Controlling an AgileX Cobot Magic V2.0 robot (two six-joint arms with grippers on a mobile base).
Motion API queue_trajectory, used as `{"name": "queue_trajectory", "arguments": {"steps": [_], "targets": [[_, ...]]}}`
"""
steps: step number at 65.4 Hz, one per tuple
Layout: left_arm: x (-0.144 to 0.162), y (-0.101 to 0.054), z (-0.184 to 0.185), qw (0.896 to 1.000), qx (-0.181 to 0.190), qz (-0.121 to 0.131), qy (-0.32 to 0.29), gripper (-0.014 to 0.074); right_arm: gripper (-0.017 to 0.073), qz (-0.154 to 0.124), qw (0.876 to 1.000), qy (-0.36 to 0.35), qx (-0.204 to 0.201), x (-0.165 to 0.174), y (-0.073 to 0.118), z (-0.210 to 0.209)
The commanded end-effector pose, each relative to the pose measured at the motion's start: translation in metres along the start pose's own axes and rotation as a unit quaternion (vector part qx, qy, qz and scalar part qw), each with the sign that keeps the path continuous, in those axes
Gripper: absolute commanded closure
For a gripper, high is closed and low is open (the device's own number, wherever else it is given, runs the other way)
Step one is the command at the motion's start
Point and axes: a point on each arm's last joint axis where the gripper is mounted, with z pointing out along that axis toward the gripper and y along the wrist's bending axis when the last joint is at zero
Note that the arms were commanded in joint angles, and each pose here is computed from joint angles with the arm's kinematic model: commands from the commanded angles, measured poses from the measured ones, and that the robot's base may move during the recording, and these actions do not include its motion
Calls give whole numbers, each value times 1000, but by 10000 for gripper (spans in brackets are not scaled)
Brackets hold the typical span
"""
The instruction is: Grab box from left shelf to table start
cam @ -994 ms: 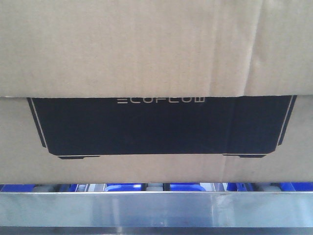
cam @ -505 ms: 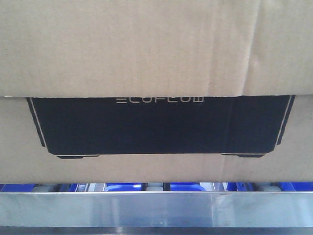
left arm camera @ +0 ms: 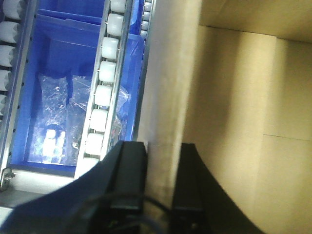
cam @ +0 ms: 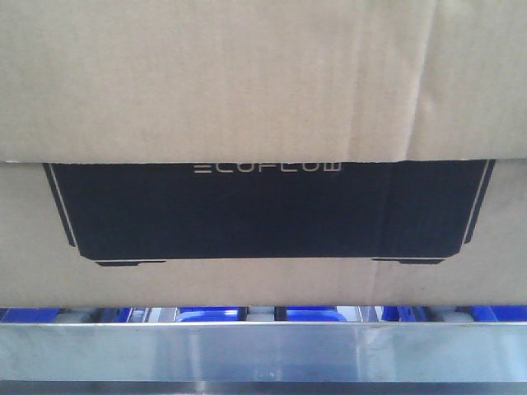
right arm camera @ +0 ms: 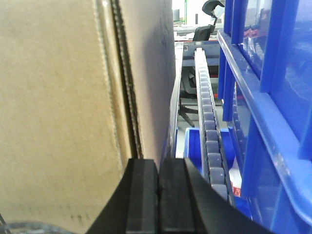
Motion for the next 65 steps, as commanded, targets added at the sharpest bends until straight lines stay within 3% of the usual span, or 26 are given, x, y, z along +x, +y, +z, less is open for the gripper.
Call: {"name": "queue_trajectory", "arguments": {"steps": [1,7,21,46,52,65], "targets": [[-13,6,-17,998,-14,6,-67,690,511,-7,1000,-9,-1,-25,3,-5],[-13,6,-17,998,-14,6,-67,690,511,2,1000,8,-1,-45,5,-7],[-13,6,-17,998,-14,6,-67,690,511,8,990,138,7,-81,11,-7],[-13,6,-17,998,-14,6,-67,690,504,30,994,108,-12,-125,19,-21],[-13,6,-17,998,-14,6,-67,690,461,31,995,93,-15,-138,20,-24],[-13,6,-17,998,-14,6,-67,690,225,25,993,112,-11,-166,23,-14]]}}
